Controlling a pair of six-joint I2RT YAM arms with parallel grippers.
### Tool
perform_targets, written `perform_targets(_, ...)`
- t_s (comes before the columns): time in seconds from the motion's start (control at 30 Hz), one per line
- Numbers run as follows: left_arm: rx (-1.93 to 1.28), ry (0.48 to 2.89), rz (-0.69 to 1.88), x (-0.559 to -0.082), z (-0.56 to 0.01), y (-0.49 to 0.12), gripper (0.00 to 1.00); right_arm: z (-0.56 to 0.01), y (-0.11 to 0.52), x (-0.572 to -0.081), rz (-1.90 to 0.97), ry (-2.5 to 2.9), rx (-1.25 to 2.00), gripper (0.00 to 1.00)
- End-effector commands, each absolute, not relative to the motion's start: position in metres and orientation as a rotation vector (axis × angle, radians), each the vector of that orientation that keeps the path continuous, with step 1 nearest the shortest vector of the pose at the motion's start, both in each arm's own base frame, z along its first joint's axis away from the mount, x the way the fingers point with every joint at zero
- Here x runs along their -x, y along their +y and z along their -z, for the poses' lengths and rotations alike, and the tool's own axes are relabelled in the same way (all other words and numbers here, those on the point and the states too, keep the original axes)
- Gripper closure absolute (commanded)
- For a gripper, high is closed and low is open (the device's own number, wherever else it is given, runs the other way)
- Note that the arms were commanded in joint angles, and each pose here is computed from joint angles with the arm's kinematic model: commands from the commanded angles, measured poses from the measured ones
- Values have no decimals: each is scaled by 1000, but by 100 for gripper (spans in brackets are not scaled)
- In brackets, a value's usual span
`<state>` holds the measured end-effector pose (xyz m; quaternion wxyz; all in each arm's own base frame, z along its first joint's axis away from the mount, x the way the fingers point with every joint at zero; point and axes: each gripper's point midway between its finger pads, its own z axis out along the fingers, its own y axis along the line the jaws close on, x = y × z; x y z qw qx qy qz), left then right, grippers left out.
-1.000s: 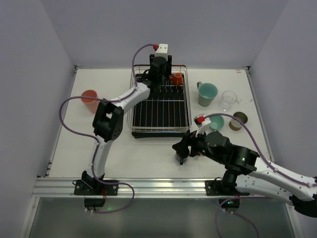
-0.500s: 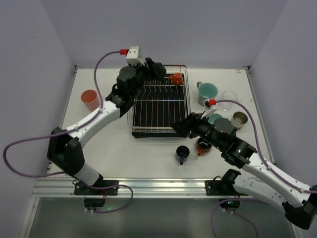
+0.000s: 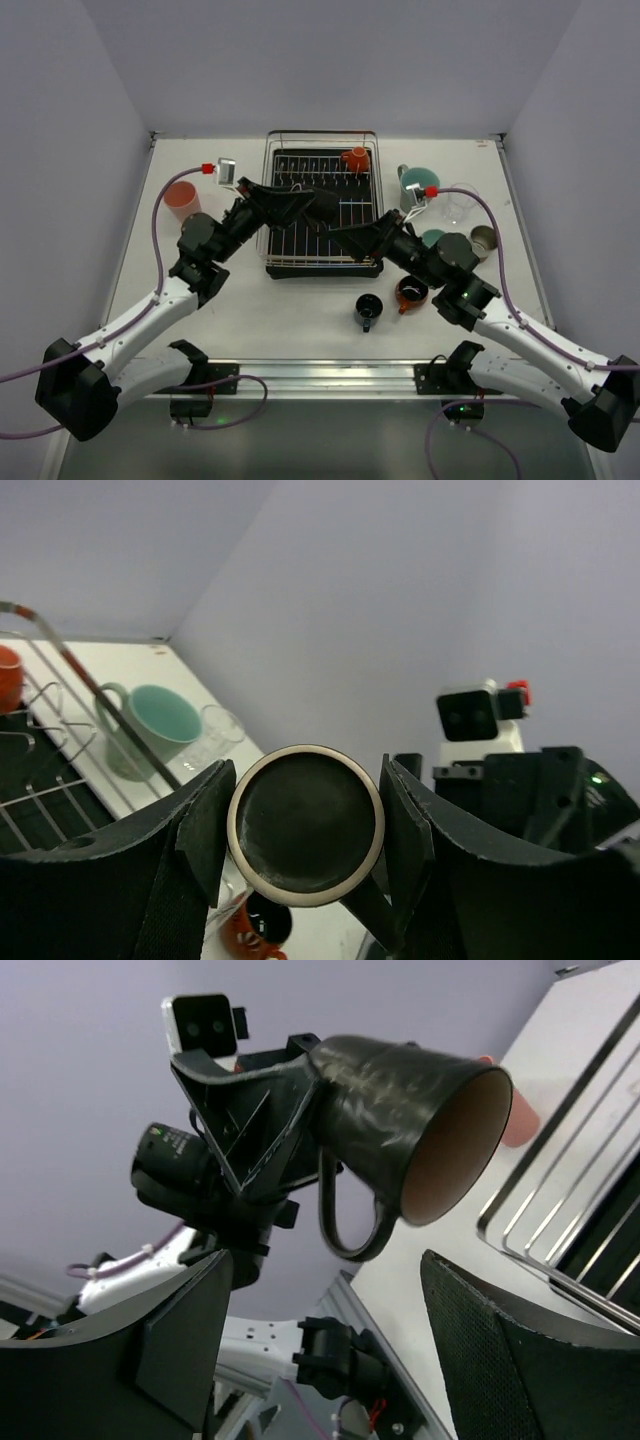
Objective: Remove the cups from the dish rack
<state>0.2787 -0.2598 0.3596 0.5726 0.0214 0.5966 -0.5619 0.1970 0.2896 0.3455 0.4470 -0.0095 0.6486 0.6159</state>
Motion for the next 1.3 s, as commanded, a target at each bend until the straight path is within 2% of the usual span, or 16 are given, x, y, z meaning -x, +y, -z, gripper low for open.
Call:
perform_targets(0.0,-95,1190,1523,-236,-412,-252,100,-387,286,-189,-1631,1443,32,23)
perform_targets(0.23,-107,1156,1604,-213,-411,-247,99,-400,296,-184,-1666,1433,101,29)
perform_targets(0.43,-111,1148,1644,-204,-404,-250,99,-418,311,-177,-1780,1378,178,41)
perform_targets(0.6,-96,1166,1647,-203,-393,-249,97,-417,321,-182,-1805,1380,183,61)
perform_targets(0.63,-91,1165,1645,-202,-392,-248,96,-418,320,-183,-1809,1370,180,72)
perform_targets(0.7,-76,1165,1628,-202,-391,-244,82,-410,320,-183,-1815,1376,165,81)
perform_targets(0.73,-58,1168,1611,-204,-390,-242,75,-406,320,-183,-1815,1381,161,93)
perform_targets(0.77,-63,1177,1585,-206,-388,-241,60,-404,320,-184,-1812,1388,156,98)
perform_targets(0.83,-70,1204,1557,-206,-388,-241,41,-396,320,-184,-1795,1421,153,100)
perform_targets(0.87,-92,1215,1512,-208,-386,-240,23,-391,320,-184,-1780,1450,159,100)
perform_targets(0.97,-97,1349,1277,-224,-379,-229,4,-362,323,-180,-1665,1630,224,100)
perform_targets(1.1,-42,1589,816,-246,-361,-179,0,-299,321,-171,-1373,1927,375,100)
perform_targets(1.27,-53,1701,439,-249,-334,-126,0,-232,317,-131,-963,2248,615,100)
